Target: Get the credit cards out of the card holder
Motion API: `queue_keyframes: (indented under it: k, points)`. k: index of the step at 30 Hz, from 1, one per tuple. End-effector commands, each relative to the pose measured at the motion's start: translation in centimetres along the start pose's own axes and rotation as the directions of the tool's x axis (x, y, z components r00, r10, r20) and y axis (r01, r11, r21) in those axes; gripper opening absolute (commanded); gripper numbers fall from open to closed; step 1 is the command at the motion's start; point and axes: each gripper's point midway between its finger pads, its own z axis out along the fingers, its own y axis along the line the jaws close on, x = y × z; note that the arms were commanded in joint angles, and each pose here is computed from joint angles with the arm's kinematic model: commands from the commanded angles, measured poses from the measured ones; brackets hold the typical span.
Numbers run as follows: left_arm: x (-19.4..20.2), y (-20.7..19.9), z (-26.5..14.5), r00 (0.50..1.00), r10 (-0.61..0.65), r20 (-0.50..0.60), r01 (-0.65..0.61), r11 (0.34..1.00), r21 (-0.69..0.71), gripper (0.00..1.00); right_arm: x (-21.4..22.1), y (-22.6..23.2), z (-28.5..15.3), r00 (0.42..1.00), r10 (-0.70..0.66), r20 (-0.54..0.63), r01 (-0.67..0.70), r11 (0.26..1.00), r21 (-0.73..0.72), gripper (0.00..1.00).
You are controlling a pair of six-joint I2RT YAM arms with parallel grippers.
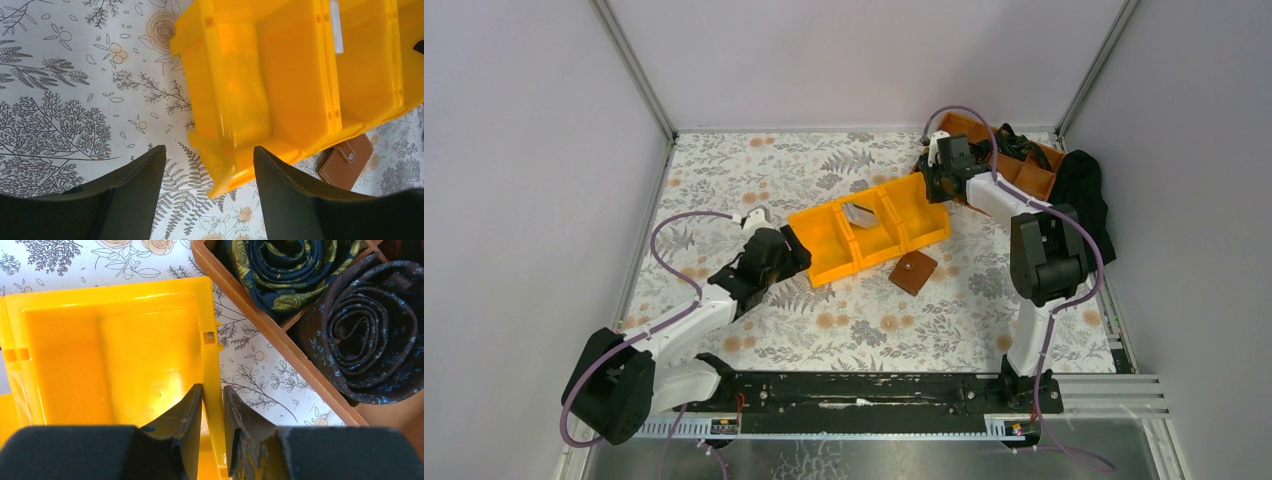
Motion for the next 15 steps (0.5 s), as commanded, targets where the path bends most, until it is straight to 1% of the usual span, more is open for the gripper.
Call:
queue_keyframes:
  k: [1, 9, 15]
  points:
    - [-0.4, -0.8, 0.1, 1.000, 0.006, 0.021, -0.007, 0.999, 0.038, 0.72, -1.1, -0.1, -1.5, 0.998, 0.029, 0.049, -0.030, 0.999, 0.018, 0.16]
    - [-0.5, -0.7, 0.1, 1.000, 0.010, 0.028, -0.011, 0.999, 0.030, 0.73, -0.6, 0.3, -3.1, 0.995, 0.076, 0.063, -0.077, 0.997, 0.006, 0.07]
    - [-0.4, -0.6, 0.2, 1.000, 0.006, 0.026, -0.007, 1.000, 0.027, 0.73, 0.2, 0.8, -4.6, 0.990, 0.114, 0.081, -0.113, 0.993, -0.015, 0.07]
